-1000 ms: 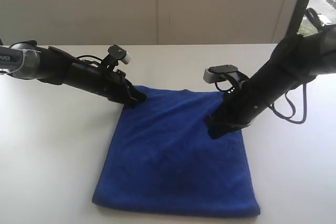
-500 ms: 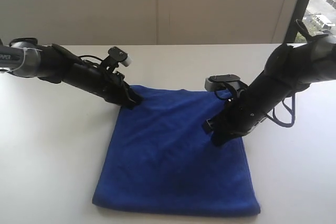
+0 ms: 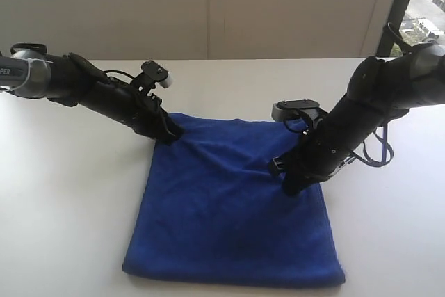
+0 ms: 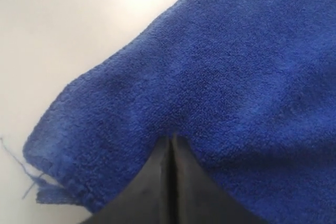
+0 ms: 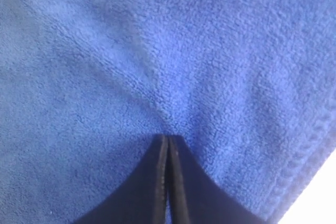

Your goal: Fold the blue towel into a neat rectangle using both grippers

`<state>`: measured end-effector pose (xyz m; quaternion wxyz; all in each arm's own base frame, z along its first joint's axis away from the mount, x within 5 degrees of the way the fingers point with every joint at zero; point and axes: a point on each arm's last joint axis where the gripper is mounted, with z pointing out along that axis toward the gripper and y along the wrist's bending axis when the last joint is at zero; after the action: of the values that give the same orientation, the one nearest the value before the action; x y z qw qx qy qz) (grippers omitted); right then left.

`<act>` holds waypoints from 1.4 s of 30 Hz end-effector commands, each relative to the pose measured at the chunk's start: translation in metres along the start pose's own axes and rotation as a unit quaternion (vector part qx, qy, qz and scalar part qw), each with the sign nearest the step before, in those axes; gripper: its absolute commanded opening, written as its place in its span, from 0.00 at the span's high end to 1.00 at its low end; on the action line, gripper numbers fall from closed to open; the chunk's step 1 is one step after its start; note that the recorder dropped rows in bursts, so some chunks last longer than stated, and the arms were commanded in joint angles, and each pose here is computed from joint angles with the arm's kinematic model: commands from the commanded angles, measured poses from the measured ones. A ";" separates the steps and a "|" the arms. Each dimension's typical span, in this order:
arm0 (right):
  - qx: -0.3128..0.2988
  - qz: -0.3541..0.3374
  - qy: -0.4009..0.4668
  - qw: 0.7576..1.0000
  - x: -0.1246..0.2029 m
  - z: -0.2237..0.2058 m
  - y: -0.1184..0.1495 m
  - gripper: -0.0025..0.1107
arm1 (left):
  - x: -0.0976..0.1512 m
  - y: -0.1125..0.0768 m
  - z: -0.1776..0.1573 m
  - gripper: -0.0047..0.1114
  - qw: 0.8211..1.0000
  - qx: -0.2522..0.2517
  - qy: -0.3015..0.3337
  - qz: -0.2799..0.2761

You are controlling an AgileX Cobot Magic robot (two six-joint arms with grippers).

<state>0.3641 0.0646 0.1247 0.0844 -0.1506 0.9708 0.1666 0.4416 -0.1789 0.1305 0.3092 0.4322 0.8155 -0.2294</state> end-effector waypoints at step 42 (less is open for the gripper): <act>0.043 -0.082 -0.148 0.985 0.051 -0.147 0.061 0.98 | 0.004 -0.081 -0.025 0.96 0.986 0.152 -0.025 -0.056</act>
<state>0.2833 0.0552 0.2686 0.2507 -0.2020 0.9369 0.1361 0.3654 -0.1926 0.1517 0.2290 0.4227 0.7874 -0.3858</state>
